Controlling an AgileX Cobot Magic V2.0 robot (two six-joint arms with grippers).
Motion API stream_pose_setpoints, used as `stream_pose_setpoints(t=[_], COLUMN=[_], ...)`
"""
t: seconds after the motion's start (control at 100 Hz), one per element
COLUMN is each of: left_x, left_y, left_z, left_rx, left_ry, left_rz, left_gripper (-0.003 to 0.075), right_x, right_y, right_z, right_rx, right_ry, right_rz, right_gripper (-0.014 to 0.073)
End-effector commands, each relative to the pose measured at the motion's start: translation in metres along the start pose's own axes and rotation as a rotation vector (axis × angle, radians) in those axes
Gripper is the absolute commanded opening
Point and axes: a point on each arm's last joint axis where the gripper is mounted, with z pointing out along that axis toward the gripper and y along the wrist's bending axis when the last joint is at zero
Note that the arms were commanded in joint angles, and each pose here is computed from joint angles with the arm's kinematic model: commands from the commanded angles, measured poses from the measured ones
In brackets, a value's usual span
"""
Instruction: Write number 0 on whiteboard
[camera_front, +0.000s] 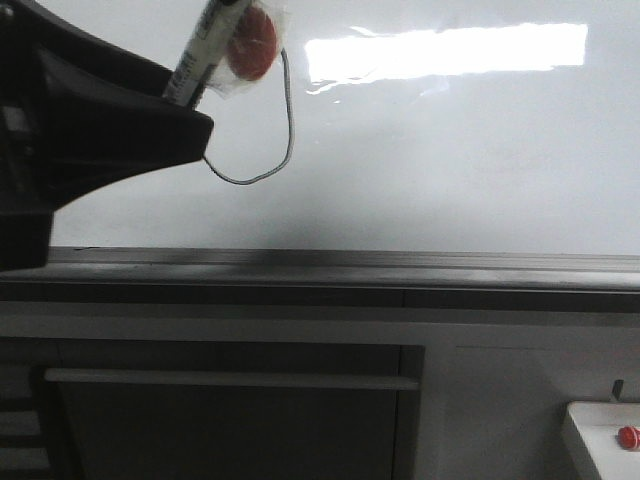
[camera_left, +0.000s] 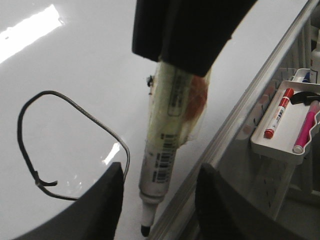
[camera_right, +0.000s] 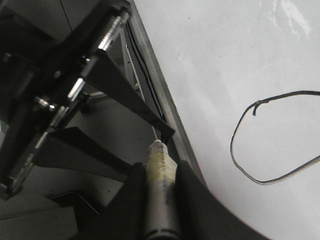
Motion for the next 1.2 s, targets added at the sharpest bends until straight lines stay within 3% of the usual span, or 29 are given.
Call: stream_pose_setpoints(t=[0.0, 0.21, 0.28, 0.39, 0.57, 0.66, 0.79, 0.86, 1.05, 1.19], left_x=[-0.016, -0.014, -0.014, -0.014, -0.014, -0.014, -0.014, -0.013, 0.000, 0.007], left_y=[0.003, 0.002, 0.002, 0.002, 0.002, 0.002, 0.005, 0.012, 0.040, 0.040], left_z=[0.007, 0.012, 0.012, 0.012, 0.012, 0.012, 0.012, 0.012, 0.005, 0.006], left_rx=[-0.003, 0.008, 0.008, 0.009, 0.010, 0.010, -0.020, -0.096, -0.408, -0.432], left_ry=[-0.128, -0.150, -0.150, -0.153, -0.153, -0.153, -0.150, -0.144, -0.123, -0.049], left_rz=[-0.019, -0.027, -0.027, -0.025, -0.024, -0.024, -0.067, -0.174, -0.617, -0.710], left_gripper=[0.0314, 0.0289, 0.0193, -0.0019, -0.0020, -0.0020, -0.0020, -0.0020, -0.0020, -0.0020], right_x=[-0.015, -0.013, -0.013, -0.013, -0.013, -0.013, -0.018, -0.024, -0.031, -0.029], right_y=[0.001, 0.003, 0.003, 0.003, 0.003, 0.002, -0.003, -0.010, -0.021, -0.020], right_z=[-0.018, -0.018, -0.018, -0.018, -0.018, -0.018, -0.019, -0.021, -0.026, -0.026], right_rx=[0.032, 0.013, 0.011, 0.010, 0.014, 0.018, 0.073, 0.149, 0.249, 0.234], right_ry=[-0.080, -0.061, -0.059, -0.060, -0.066, -0.066, -0.113, -0.186, -0.278, -0.262], right_rz=[-0.029, -0.030, -0.030, -0.028, -0.026, -0.029, -0.033, -0.029, -0.013, -0.011], right_gripper=[-0.0066, -0.0066, -0.0066, -0.0066, -0.0057, 0.0072, 0.0473, 0.0608, 0.0569, 0.0539])
